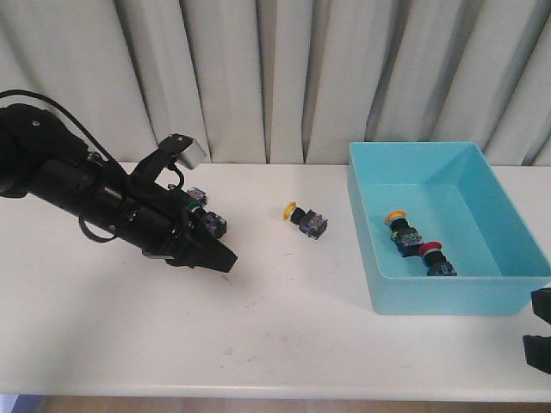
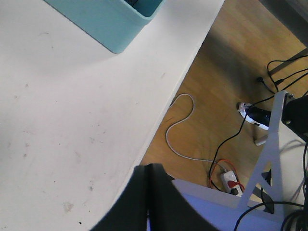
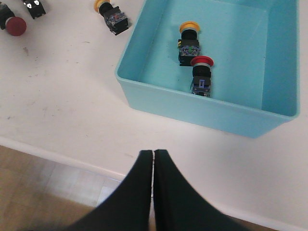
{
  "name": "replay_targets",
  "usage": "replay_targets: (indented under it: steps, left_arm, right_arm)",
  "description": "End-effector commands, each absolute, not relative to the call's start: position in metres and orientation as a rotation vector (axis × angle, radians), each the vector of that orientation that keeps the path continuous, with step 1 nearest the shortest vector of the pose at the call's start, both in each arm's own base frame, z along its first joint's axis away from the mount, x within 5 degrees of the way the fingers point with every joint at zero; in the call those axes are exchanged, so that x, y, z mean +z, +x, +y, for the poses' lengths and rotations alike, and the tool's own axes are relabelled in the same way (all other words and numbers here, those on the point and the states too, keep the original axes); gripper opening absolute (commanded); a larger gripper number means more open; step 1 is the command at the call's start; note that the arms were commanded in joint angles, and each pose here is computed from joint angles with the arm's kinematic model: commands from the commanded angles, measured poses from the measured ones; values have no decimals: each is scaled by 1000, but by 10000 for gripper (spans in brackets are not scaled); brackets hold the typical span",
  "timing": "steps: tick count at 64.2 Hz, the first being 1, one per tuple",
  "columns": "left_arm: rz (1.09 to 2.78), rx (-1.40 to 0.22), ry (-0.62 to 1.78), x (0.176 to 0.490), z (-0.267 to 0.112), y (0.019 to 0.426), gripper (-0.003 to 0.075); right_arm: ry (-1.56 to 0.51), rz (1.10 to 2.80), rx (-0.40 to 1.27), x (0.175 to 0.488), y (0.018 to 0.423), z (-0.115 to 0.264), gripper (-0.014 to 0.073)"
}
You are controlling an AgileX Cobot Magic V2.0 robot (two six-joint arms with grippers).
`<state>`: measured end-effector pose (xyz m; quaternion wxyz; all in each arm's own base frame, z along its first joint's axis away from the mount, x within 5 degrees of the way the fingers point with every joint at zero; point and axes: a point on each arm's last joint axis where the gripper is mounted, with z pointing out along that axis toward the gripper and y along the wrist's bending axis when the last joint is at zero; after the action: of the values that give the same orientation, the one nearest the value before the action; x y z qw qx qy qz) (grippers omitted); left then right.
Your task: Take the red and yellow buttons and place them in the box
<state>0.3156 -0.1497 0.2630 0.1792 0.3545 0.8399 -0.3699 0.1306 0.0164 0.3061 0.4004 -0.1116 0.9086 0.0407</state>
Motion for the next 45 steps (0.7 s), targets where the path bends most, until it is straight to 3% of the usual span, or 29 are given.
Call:
replay_targets:
  steps: [1,9,15,24,33,45]
  left_arm:
    - [2285,-1076,973,289,-152,311,-7]
    - [2298,-988,974,287,-149,314,-7]
    - [2320,-800,906,292,-140,319,-7]
    - [2345,-456,714,321,-115,312,-7]
    - [2248,-171,594,366,-87,287,-7]
    - [2143,28,420,405,-56,248,-7]
  right_arm:
    - [-270,2227,101,317,134,17,-8]
    - [-270,2227,101,317,134,17,-8]
    - [-270,2227,101,317,133,17,-8]
    - [-270,2227,101,317,133,17,-8]
    - [-271,2228,102,317,133,17,-8]
    - [-271,2229,102,317,133,17,-8]
